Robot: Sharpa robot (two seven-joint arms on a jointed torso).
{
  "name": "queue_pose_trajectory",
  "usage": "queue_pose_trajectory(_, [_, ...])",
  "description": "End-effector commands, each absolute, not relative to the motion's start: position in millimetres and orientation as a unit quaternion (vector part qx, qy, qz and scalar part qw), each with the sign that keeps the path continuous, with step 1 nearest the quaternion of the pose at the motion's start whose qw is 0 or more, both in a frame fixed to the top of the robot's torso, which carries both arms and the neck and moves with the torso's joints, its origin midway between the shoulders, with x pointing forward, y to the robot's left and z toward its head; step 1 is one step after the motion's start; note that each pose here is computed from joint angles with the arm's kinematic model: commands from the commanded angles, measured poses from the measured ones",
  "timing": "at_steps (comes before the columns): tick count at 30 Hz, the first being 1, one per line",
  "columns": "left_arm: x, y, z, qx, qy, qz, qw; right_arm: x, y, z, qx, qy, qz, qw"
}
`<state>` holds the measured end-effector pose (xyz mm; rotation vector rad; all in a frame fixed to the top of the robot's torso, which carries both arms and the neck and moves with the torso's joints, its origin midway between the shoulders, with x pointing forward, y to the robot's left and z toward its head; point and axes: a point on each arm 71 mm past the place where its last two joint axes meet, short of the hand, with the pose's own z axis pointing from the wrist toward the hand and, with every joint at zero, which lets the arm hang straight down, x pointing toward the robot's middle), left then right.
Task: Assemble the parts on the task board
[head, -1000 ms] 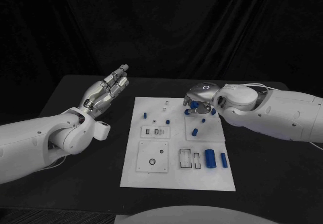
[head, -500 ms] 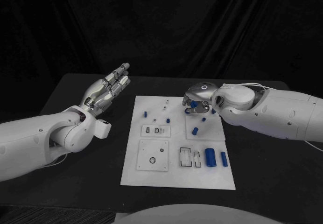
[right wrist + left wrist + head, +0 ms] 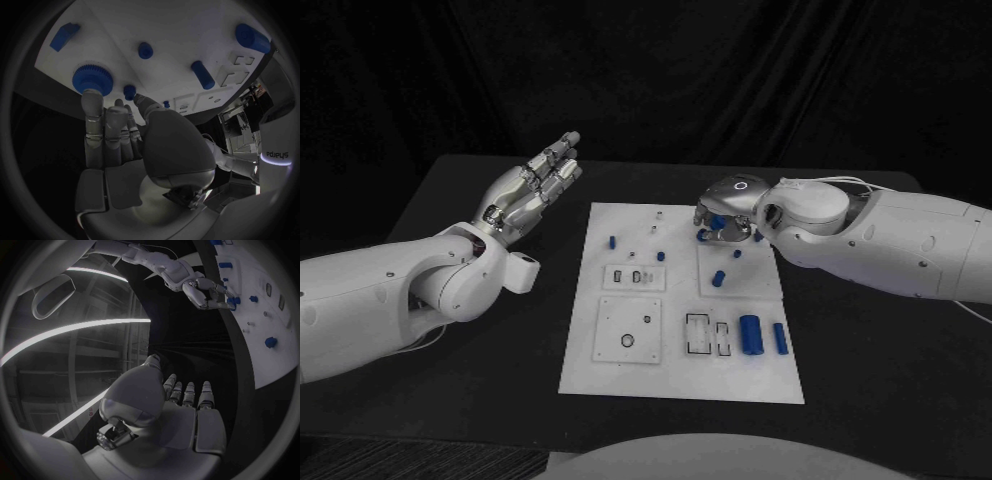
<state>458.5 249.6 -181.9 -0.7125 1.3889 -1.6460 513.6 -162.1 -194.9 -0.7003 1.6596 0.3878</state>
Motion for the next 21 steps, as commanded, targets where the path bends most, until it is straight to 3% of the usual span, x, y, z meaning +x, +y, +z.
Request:
queue_pose_trajectory(1, [457.5,247.6,-175.9,-0.267,0.534,-0.68,0.425,513.4,-164.1,-197.7,-0.306,0.722,0.161,0.599])
queue_pose_trajectory(21, [458.6,246.0,-177.0,-0.268,0.538,-0.68,0.42,517.2,-164.8,-205.9,-0.315,0.72,0.173,0.594])
